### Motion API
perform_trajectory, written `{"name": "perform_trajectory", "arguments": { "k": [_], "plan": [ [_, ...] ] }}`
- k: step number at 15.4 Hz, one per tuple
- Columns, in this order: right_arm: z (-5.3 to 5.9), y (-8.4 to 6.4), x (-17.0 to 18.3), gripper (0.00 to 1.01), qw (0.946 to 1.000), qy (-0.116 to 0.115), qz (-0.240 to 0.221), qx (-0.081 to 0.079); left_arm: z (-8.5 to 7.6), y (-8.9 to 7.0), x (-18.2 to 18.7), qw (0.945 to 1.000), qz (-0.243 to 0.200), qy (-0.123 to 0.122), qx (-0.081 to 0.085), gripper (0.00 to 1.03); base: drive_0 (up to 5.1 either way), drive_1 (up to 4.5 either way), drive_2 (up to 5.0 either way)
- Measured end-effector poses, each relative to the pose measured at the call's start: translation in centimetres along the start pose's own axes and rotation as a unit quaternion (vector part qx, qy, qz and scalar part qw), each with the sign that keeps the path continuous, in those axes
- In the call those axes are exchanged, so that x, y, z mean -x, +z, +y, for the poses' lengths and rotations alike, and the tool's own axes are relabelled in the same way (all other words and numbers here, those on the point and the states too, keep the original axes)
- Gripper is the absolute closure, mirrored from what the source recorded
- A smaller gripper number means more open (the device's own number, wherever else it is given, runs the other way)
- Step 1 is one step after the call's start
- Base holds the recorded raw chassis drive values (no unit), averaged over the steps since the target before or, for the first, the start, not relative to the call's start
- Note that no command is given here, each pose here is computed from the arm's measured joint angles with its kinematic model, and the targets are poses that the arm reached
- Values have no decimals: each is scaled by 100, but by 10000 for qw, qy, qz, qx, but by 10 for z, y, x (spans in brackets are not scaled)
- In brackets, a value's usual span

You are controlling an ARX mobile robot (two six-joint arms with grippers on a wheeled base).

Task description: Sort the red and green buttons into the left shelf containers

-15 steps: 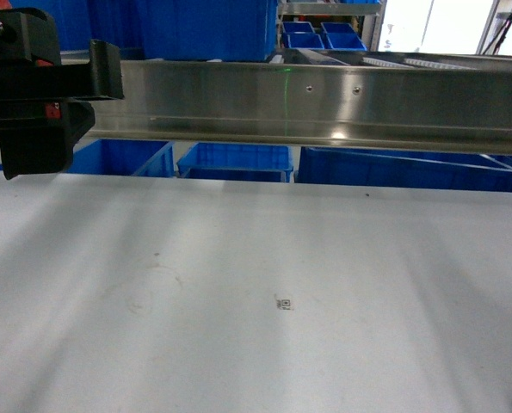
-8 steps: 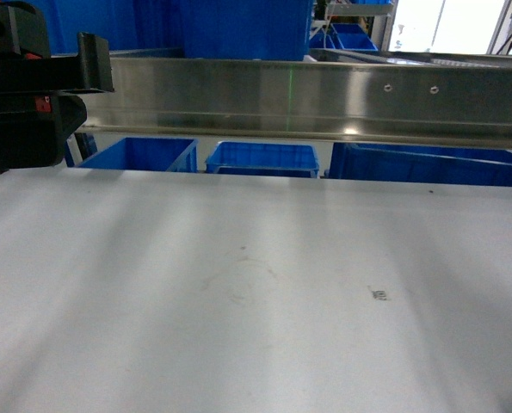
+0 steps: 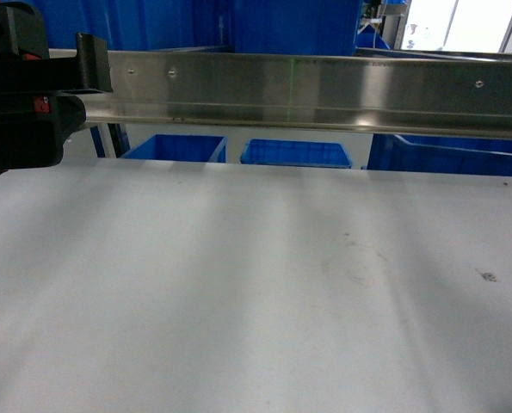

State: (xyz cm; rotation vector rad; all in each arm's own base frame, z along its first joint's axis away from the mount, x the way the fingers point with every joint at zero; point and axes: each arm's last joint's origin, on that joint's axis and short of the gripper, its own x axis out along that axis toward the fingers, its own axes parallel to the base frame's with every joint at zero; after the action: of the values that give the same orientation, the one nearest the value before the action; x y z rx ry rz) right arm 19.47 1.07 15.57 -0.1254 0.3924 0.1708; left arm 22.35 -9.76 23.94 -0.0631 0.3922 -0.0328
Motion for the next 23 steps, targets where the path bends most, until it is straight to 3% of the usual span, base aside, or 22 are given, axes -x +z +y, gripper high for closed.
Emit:
{"name": "perform_trajectory", "arguments": {
  "k": [23],
  "plan": [
    [0, 0, 0, 75, 10000, 1, -17, 3, 0, 0, 0, 10000, -12, -3, 5, 59, -483, 127, 353]
  ]
}}
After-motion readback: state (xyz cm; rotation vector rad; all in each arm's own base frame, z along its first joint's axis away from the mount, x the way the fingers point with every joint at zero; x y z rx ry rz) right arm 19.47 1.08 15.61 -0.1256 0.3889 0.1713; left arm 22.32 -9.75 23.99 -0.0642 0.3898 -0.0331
